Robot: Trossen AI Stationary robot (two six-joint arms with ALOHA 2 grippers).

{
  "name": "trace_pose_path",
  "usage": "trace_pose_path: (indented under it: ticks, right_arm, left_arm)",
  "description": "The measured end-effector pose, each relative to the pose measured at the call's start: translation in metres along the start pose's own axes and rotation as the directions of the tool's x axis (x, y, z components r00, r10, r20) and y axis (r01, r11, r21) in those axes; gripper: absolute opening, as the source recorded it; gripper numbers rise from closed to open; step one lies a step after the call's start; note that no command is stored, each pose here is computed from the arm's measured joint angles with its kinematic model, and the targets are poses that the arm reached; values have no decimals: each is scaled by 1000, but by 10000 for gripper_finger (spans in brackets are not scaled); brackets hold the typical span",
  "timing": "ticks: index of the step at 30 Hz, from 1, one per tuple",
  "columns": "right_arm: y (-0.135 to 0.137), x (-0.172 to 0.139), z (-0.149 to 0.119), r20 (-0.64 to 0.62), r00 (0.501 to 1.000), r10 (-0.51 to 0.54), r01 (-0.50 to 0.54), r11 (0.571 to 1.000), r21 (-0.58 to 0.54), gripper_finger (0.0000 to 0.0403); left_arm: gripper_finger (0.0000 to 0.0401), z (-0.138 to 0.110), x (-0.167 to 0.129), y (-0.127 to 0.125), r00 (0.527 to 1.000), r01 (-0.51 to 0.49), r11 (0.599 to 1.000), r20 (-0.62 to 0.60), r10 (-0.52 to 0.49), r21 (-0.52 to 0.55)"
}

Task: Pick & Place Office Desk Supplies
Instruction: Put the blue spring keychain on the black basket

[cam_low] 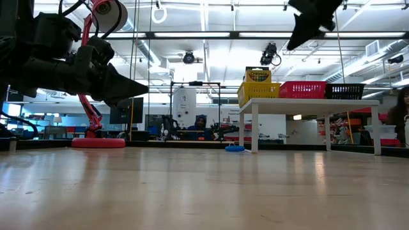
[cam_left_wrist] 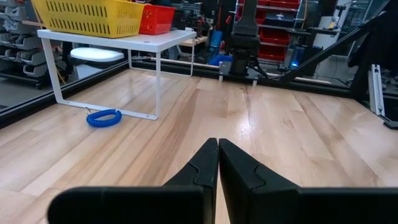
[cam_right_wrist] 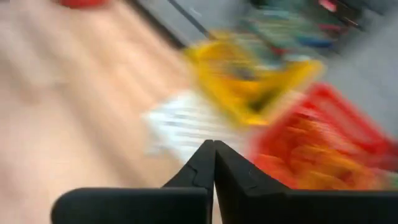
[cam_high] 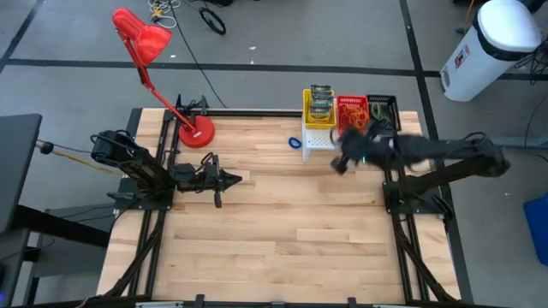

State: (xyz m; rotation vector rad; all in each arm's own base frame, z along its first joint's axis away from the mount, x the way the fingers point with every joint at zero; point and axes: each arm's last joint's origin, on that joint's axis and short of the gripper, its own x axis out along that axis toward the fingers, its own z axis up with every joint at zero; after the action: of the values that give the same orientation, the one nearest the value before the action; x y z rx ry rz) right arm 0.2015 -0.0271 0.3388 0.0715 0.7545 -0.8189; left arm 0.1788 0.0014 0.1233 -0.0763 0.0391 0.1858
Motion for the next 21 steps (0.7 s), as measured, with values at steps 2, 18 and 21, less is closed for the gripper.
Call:
trace_pose_path:
  ticks: [2, 18, 21]
  right_arm:
    - [20, 3, -17, 70, 993, 90, -90, 996, -9, 13]
    - [87, 40, -117, 330, 851, 407, -380, 913, -147, 14]
    - [87, 42, -124, 323, 853, 410, -379, 912, -156, 10]
  left_arm:
    - [21, 0, 0, 0, 1000, 0, 1000, 0, 0, 0]
    - [21, 16, 8, -3, 992, 30, 979, 122, -6, -200]
    - [21, 20, 18, -6, 992, 76, 971, 119, -49, -228]
